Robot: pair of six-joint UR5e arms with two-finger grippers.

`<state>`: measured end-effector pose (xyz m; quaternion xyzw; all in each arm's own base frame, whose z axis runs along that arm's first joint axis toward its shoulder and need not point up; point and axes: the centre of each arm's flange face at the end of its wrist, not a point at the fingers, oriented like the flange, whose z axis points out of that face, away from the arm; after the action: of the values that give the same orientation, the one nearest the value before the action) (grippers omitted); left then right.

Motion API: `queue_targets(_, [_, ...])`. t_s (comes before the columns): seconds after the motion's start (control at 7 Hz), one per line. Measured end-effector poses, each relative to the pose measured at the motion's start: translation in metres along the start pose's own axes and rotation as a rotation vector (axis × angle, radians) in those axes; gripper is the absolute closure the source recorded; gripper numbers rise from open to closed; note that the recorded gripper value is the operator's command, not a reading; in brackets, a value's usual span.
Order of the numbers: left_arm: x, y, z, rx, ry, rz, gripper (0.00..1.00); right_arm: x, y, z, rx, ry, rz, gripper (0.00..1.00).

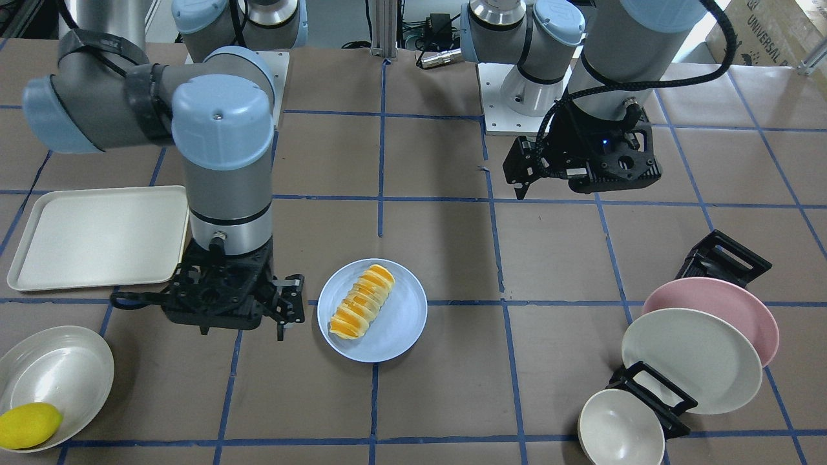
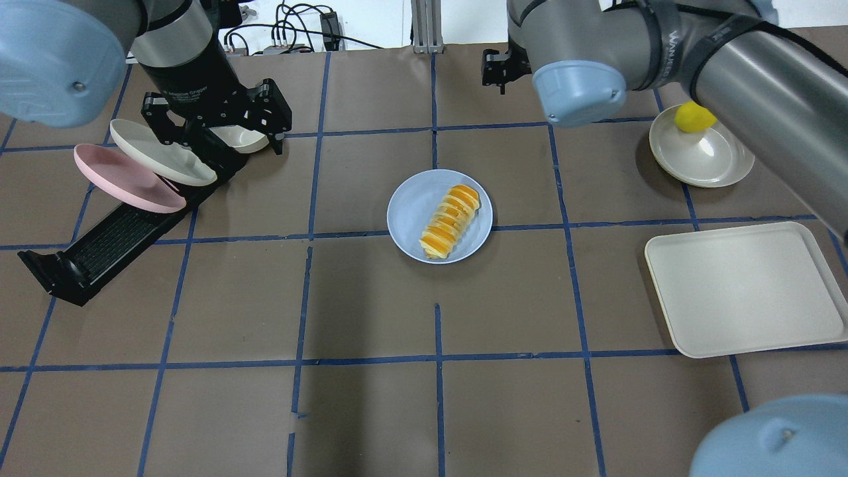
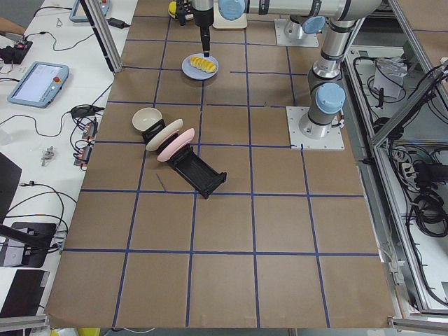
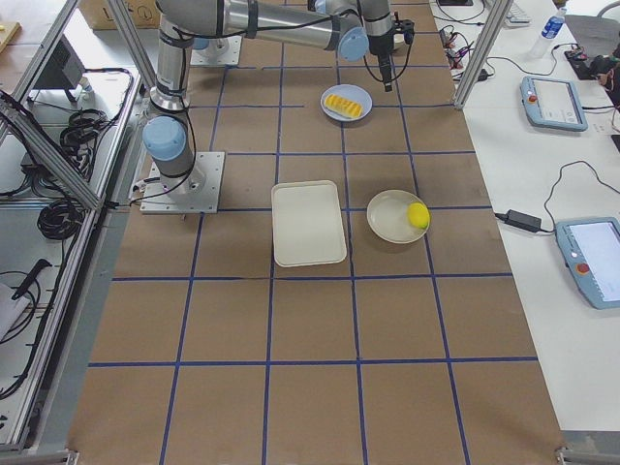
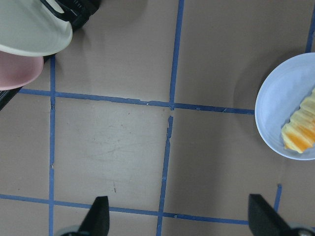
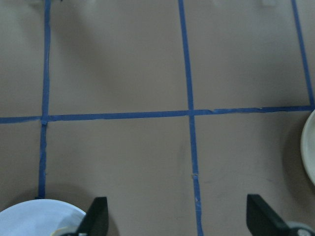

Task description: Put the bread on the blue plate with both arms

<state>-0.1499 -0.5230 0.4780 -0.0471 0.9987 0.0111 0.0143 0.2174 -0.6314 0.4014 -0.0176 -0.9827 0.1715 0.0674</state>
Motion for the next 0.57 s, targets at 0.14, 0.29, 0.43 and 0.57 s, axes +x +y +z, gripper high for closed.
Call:
queue_targets(0.14, [0.005,0.003,-0.001,0.001,-0.001,0.031,0.00,0.023,0.000,-0.017,0.001,0.007,0.006,0.00])
queue_targets(0.29, [0.008,0.004,0.001,0.000,-0.002,0.067,0.00,0.040,0.007,-0.032,-0.019,0.012,0.011,0.00])
queue_targets(0.43, [0.010,0.005,0.004,-0.006,-0.003,0.084,0.00,0.055,0.019,-0.050,-0.068,0.010,0.002,0.00])
queue_targets(0.57, [0.010,0.007,0.004,-0.019,-0.006,0.090,0.00,0.068,0.037,-0.072,-0.159,-0.020,-0.011,0.00])
